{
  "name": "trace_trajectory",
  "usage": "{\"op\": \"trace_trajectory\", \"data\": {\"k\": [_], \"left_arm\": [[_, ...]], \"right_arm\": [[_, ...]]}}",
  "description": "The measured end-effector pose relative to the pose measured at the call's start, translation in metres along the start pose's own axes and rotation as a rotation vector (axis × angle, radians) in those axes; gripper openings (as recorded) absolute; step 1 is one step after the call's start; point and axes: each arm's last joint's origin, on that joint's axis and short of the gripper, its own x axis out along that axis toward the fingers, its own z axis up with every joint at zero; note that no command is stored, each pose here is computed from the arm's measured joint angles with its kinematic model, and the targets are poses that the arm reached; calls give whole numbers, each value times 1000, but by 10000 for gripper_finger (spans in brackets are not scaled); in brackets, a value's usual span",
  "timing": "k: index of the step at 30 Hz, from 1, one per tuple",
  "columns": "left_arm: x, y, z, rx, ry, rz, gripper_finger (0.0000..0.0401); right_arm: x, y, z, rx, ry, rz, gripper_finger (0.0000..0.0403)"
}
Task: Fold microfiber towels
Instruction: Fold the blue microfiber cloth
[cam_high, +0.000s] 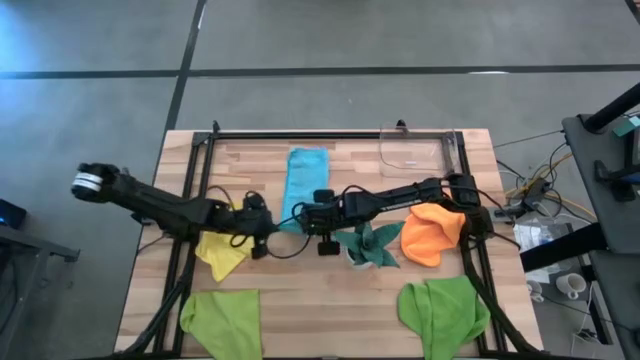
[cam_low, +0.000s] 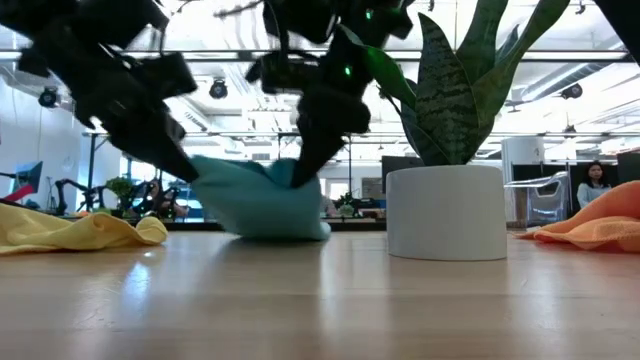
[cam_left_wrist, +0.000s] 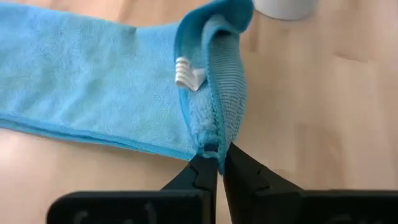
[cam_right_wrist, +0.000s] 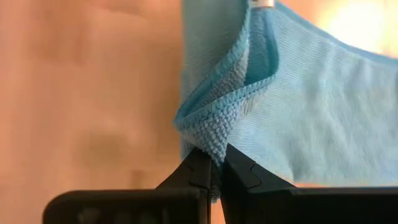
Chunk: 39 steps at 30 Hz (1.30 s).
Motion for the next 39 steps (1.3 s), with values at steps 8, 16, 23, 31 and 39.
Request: {"op": "trace_trajectory", "data": {"k": [8, 16, 23, 31, 39], "left_arm": [[-21, -46, 7, 1, -66, -125, 1], [-10, -37, 14, 30, -4, 104, 0], [-3, -4, 21, -22, -7, 241, 0], [32, 44, 19, -39, 102, 321, 0], [56, 72, 22, -34, 159, 384, 0]], "right_arm": [[-23, 52, 19, -92, -96, 133, 9], [-23, 37, 20, -47, -85, 4, 9], [-15, -7, 18, 30, -75, -58, 9], [22, -62, -2, 95, 11, -116, 9], [39, -92, -13, 80, 41, -141, 9]]}}
